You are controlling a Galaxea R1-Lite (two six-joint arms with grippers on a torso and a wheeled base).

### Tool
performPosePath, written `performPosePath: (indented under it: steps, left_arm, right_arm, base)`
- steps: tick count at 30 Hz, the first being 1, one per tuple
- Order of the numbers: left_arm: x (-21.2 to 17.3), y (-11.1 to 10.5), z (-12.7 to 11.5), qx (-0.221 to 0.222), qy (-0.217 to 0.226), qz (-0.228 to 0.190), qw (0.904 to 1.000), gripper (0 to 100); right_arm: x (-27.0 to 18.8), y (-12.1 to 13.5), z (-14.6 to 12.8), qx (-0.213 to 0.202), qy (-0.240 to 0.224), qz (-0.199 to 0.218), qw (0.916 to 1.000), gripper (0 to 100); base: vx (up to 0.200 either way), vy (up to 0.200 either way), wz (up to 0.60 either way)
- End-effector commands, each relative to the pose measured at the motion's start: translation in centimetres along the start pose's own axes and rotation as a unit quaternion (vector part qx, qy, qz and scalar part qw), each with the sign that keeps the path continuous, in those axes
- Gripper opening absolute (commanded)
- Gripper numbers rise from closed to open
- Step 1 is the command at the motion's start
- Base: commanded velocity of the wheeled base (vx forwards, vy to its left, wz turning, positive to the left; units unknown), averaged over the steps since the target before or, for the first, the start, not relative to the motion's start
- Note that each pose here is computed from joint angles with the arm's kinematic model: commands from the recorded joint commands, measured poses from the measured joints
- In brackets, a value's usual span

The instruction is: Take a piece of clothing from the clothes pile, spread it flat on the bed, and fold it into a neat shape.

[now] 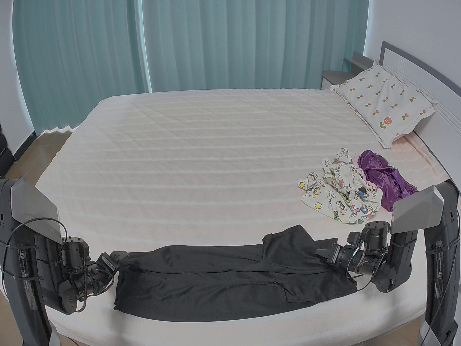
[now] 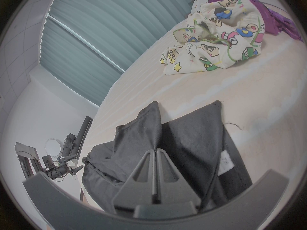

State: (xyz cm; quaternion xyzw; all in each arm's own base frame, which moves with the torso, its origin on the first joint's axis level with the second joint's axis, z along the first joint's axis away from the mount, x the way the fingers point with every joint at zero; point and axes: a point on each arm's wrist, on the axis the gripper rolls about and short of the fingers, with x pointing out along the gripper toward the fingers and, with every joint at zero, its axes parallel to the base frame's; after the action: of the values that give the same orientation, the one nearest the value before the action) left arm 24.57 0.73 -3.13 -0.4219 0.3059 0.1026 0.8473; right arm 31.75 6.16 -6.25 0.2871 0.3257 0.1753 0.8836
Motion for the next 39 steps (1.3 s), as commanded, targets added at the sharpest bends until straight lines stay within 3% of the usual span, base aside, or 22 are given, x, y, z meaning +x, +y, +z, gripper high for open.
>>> performPosePath:
  steps: [1, 12, 23, 24, 33, 39]
  left_arm:
    - [0.0, 0.0, 0.0, 0.0, -0.004, -0.003, 1.0, 100]
    - [-0.1, 0.0, 0.0, 0.0, -0.003, -0.001, 1.0, 100]
    - [-0.1, 0.1, 0.0, 0.0, -0.003, 0.0, 1.0, 100]
    - [-0.1, 0.1, 0.0, 0.0, -0.003, 0.0, 1.0, 100]
    - [0.0, 0.0, 0.1, -0.003, -0.008, -0.001, 1.0, 100]
    - [0.1, -1.2, 1.4, -0.005, -0.056, -0.017, 0.9983, 100]
  right_arm:
    - [-1.4, -0.1, -0.7, 0.001, 0.004, -0.007, 1.0, 0]
    - [-5.6, -0.2, -1.7, -0.005, 0.024, -0.025, 0.9994, 0]
    - [-5.9, -0.5, -2.4, -0.029, 0.043, -0.03, 0.9982, 0]
    - [-5.9, -0.5, -2.4, -0.029, 0.043, -0.03, 0.9982, 100]
    - [-6.1, -0.2, -1.3, -0.029, 0.018, -0.026, 0.9991, 100]
    - [-6.3, -0.2, 0.1, 0.009, -0.013, -0.02, 0.9997, 100]
  base:
    - [0.0, 0.0, 0.0]
    - [0.0, 0.0, 0.0]
    - [0.0, 0.0, 0.0]
    - [0.0, 0.0, 0.0]
    - [0.0, 0.0, 0.0]
    - [0.0, 0.0, 0.0]
